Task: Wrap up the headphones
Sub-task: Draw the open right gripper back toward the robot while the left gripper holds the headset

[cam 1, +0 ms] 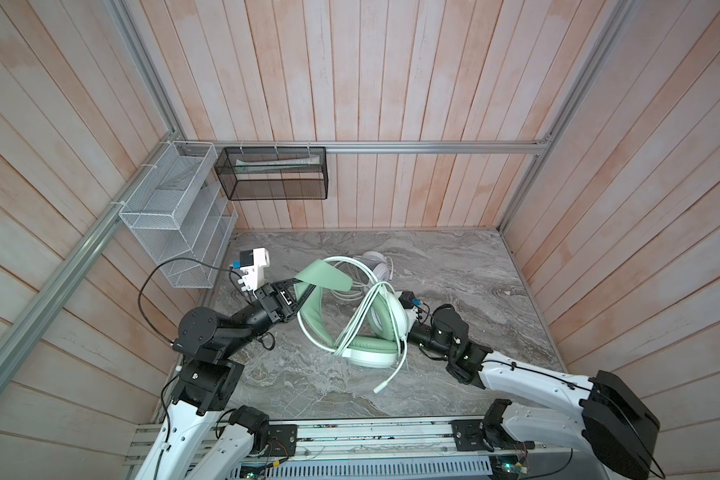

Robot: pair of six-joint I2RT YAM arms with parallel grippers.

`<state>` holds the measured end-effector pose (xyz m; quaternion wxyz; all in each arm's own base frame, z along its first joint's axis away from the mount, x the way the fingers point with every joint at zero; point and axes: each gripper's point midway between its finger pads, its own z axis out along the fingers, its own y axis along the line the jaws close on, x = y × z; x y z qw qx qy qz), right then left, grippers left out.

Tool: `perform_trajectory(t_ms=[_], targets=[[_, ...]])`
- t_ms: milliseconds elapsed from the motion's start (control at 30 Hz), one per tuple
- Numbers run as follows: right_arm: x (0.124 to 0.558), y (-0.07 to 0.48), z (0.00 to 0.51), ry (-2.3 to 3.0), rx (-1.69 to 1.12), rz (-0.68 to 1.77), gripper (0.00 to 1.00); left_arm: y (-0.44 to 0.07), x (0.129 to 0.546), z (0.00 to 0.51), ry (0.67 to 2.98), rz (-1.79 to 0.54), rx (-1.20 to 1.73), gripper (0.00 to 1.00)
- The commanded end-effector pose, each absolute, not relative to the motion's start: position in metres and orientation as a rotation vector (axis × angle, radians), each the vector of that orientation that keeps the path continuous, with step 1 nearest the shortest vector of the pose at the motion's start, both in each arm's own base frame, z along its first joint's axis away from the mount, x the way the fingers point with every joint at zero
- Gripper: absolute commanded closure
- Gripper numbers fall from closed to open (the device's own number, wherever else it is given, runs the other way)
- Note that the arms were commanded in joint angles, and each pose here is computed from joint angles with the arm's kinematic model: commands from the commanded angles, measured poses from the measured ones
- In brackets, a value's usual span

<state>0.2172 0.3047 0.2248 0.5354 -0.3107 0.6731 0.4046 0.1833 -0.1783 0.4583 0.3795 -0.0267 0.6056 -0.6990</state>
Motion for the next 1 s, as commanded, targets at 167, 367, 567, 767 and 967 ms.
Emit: perform_trajectory(t_ms=[167,367,567,767,967], targets=[[0.232,0.266,0.208,1.746,-0.514,0.829,0.19,-0.166,0.162,0.515,1.345,-1.834,-0.004,1.00],[0.243,0.233,0.202,1.804,-0.328,0.753,0.15,-0.164,0.161,0.523,1.330,-1.858,-0.026,1.00],[0.255,0.184,0.219,1.784,-0.098,0.646,0.08,-0.163,0.162,0.528,1.327,-1.863,-0.043,1.00],[0.238,0.192,0.242,1.713,-0.178,0.826,0.08,-0.163,0.162,0.535,1.315,-1.874,-0.038,1.00],[0.187,0.229,0.258,1.478,-0.448,1.155,0.08,-0.162,0.161,0.541,1.305,-1.866,-0.033,1.00]])
